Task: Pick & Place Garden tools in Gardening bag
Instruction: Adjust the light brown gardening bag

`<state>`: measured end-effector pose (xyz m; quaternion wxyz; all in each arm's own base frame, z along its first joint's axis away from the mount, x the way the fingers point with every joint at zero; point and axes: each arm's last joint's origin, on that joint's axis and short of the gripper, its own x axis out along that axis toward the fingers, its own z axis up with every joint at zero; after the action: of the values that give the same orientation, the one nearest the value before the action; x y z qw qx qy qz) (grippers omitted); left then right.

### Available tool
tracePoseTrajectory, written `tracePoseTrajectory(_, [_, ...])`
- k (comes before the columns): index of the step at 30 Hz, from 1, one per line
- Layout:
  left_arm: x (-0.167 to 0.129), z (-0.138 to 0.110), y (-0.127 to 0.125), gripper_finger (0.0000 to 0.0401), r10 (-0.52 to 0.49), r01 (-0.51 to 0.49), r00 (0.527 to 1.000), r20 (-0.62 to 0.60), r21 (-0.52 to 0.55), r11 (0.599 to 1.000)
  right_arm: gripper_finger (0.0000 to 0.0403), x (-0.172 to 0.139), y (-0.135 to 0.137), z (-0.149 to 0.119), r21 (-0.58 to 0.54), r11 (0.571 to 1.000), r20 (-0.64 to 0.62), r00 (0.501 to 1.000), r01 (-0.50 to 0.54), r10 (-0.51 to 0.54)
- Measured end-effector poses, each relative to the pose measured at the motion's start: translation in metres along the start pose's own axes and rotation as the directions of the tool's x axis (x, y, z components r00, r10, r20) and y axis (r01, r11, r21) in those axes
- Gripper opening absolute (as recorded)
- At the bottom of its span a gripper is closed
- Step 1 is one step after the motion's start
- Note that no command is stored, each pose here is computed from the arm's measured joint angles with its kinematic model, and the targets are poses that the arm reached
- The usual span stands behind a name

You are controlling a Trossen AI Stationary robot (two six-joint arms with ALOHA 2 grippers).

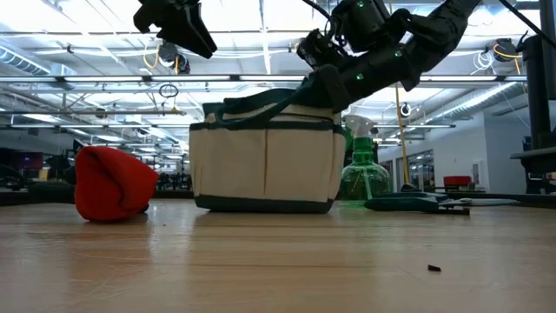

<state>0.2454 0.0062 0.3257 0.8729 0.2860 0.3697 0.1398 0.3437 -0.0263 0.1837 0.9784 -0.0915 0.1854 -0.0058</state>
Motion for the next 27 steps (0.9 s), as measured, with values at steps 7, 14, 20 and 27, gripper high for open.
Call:
tracePoseTrajectory(7, [0.0, 0.0, 0.0, 0.0225, 0.0, 0.0, 1.0, 0.0, -0.008, 1.0, 0.0205, -0.011, -0.002, 0.016, -0.001, 1.0, 0.067, 0.998, 0.012, -0.012])
tracePoseTrajectory(14, [0.0, 0.0, 0.0, 0.0225, -0.002, 0.002, 1.0, 0.001, -0.019, 1.0, 0.0193, -0.027, -0.004, 0.033, -0.001, 1.0, 0.121, 0.993, 0.017, -0.017])
tracePoseTrajectory(20, [0.0, 0.0, 0.0, 0.0225, -0.002, 0.002, 1.0, 0.0, -0.023, 1.0, 0.019, -0.029, 0.0, 0.028, -0.003, 1.0, 0.053, 0.999, -0.006, 0.006])
tracePoseTrajectory(27, [0.0, 0.0, 0.0, 0.0225, -0.002, 0.002, 1.0, 0.001, -0.031, 1.0, 0.0187, -0.03, 0.004, 0.012, -0.012, 1.0, -0.025, 0.999, -0.024, 0.023])
